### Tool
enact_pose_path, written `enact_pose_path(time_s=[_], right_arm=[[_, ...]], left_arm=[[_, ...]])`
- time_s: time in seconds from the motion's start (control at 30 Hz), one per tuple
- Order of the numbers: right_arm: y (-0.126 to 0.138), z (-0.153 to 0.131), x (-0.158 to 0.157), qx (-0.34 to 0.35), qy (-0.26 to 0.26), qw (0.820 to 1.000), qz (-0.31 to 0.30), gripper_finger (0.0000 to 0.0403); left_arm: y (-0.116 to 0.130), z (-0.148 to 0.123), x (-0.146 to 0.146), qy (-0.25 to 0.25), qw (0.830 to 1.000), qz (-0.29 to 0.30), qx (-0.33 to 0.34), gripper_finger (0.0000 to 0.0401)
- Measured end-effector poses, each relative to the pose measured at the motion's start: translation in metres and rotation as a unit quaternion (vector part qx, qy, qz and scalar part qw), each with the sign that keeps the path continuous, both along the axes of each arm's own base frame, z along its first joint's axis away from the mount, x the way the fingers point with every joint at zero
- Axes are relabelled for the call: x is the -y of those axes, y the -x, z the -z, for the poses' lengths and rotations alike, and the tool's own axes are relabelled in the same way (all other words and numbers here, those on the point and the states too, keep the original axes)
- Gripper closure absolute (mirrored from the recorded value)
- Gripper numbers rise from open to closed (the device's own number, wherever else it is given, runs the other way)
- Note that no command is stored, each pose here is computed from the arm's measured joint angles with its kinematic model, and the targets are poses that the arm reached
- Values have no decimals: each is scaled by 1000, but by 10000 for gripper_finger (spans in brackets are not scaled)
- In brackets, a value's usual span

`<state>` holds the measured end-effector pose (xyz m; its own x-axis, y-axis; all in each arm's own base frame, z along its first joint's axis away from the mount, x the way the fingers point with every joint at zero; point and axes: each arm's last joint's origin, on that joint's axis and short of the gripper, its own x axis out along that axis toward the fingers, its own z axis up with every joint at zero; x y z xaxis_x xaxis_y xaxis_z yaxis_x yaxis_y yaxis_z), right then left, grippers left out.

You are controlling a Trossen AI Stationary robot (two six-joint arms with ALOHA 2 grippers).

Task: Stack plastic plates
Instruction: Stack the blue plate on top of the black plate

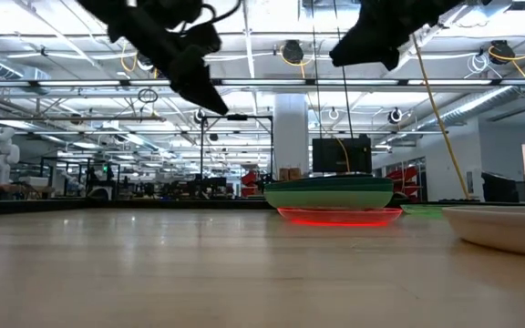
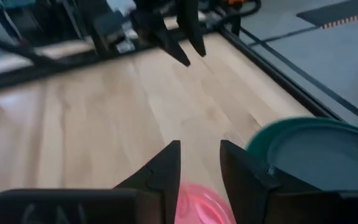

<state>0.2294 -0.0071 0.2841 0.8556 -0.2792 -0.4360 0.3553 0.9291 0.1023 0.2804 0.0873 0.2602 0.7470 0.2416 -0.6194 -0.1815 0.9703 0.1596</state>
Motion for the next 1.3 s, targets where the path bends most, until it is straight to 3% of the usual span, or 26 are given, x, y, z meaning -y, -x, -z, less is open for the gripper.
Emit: enact_pose_path(time_s=[0.23,0.37,0.5,0.63,0.8,0.93,1.1,1.3], right_arm=[[-24,13,-9,22,-41,999,0,298],[-36,30,-13,-9,-125,992,-2,298],[-42,46,-16,-74,-220,973,15,298],[-43,57,-20,-164,-307,937,44,298],[-40,63,-25,-286,-387,872,89,298],[-28,66,-24,-379,-392,820,175,298],[-14,77,-23,-440,-396,755,283,298],[-7,94,-26,-459,-394,727,326,298]], left_arm=[[32,-10,-4,-21,998,-25,58,277],[46,-23,-8,-46,996,-30,70,277],[59,-31,-14,-57,994,-47,79,277],[67,-32,-18,-52,995,-61,65,277],[71,-26,-19,-38,996,-67,37,277],[71,-24,-17,-28,997,-66,28,277],[70,-23,-13,-15,998,-63,26,277],[69,-23,-10,-26,998,-46,22,277]])
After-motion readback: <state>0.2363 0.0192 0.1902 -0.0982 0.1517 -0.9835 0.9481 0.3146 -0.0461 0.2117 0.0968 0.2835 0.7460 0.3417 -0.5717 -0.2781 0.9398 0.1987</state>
